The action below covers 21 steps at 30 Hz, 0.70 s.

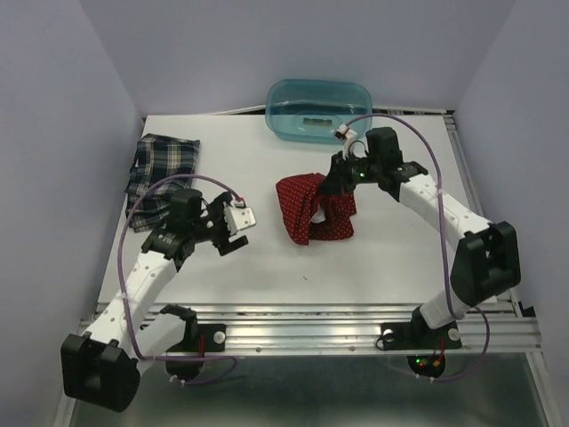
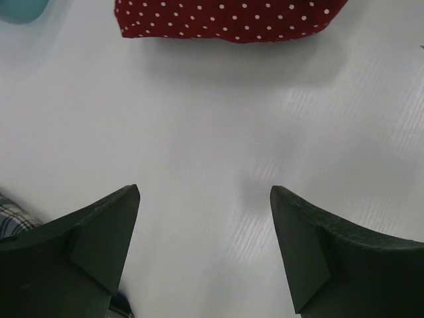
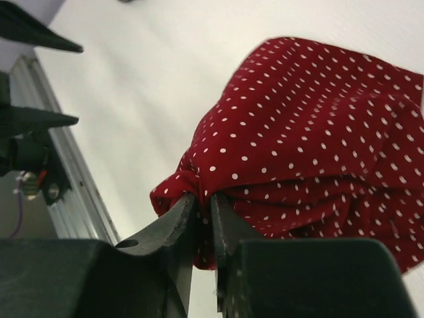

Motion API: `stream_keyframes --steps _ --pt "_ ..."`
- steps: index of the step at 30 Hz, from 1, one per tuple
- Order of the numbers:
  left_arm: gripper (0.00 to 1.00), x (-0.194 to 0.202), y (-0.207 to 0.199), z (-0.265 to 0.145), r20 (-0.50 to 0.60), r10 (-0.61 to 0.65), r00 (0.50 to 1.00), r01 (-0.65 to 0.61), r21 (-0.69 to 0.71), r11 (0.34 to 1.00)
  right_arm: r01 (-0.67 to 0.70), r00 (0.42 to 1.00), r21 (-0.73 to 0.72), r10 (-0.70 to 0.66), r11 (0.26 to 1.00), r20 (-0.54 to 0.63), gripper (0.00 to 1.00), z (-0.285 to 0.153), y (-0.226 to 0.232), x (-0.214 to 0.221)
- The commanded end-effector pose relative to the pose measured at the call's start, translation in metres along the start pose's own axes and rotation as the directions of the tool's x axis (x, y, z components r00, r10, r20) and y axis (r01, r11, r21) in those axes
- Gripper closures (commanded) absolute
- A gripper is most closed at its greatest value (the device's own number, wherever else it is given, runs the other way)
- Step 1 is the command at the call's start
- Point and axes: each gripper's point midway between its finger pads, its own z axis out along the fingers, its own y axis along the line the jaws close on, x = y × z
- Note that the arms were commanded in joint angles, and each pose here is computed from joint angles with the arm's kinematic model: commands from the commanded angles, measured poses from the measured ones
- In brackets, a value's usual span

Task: Fold and stack the skirts
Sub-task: Move the skirt to the center of the board

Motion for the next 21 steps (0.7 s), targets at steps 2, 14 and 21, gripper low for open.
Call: stream_keyframes --steps 2,14,21 --pt "0.11 -0.017 0.009 0.033 0.017 0.19 0.982 -0.189 -0.033 0.981 0.06 0.997 0.256 -0.045 0.965 -0.065 0.77 -0.017 -0.046 0.02" --pt "0.19 -0.061 -0.07 0.109 0.095 0.383 0.919 -0.394 0.192 0.899 -0.123 0.97 0.553 0.218 0.824 -0.109 0.89 0.02 -0.149 0.054" --pt "0.23 -0.075 -0.077 0.147 0.091 0.438 0.894 -0.447 0.219 0.867 -0.16 0.964 0.531 0.247 0.832 -0.098 0.7 0.017 -0.149 0.056"
